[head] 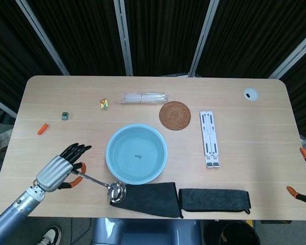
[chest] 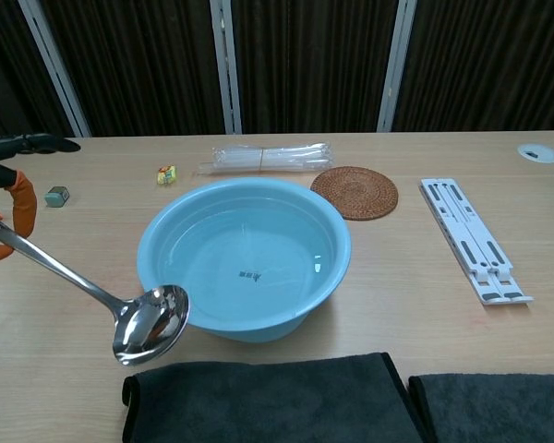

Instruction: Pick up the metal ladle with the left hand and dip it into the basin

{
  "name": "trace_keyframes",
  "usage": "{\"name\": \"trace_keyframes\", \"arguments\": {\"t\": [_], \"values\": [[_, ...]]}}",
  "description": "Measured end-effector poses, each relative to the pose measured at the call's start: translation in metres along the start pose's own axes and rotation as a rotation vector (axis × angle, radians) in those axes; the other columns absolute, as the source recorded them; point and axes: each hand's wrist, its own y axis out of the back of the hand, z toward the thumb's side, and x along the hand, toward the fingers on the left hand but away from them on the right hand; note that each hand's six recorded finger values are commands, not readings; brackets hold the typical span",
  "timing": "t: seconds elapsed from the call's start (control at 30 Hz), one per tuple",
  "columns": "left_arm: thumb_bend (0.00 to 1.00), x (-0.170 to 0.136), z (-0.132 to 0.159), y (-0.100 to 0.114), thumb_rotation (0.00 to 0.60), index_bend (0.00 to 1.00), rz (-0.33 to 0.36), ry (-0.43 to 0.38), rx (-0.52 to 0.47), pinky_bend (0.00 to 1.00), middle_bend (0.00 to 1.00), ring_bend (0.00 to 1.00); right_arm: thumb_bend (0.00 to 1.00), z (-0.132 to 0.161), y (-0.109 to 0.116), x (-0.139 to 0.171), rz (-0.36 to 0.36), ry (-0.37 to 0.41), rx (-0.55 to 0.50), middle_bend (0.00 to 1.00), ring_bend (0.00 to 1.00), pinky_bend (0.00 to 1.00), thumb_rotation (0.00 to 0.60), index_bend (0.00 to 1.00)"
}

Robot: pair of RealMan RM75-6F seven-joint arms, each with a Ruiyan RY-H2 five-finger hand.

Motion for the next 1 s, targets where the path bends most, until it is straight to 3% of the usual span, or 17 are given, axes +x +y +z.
{"name": "trace_keyframes", "arguments": {"t": [0.37,0.73,1.0], "values": [[0.50,0.040,-0.021,-0.004,0.600,0.69,-0.005,0.072,0.009,0.00,0.00,0.00,0.00,0.007,-0.005,0.002,0.019,0.027,0.000,0.00,0.00,0.00,0.600,0.00],[0.50,0.073,-0.034,0.008,0.600,0.69,0.042,0.116,0.034,0.00,0.00,0.00,0.00,0.007,-0.010,0.000,0.045,0.024,0.007,0.00,0.00,0.00,0.600,0.00],[0.50,0.100,-0.039,0.000,0.600,0.69,0.034,0.138,0.058,0.00,0.00,0.00,0.00,0.007,-0.013,-0.005,0.058,0.024,-0.001,0.00,0.00,0.00,0.600,0.00]]}}
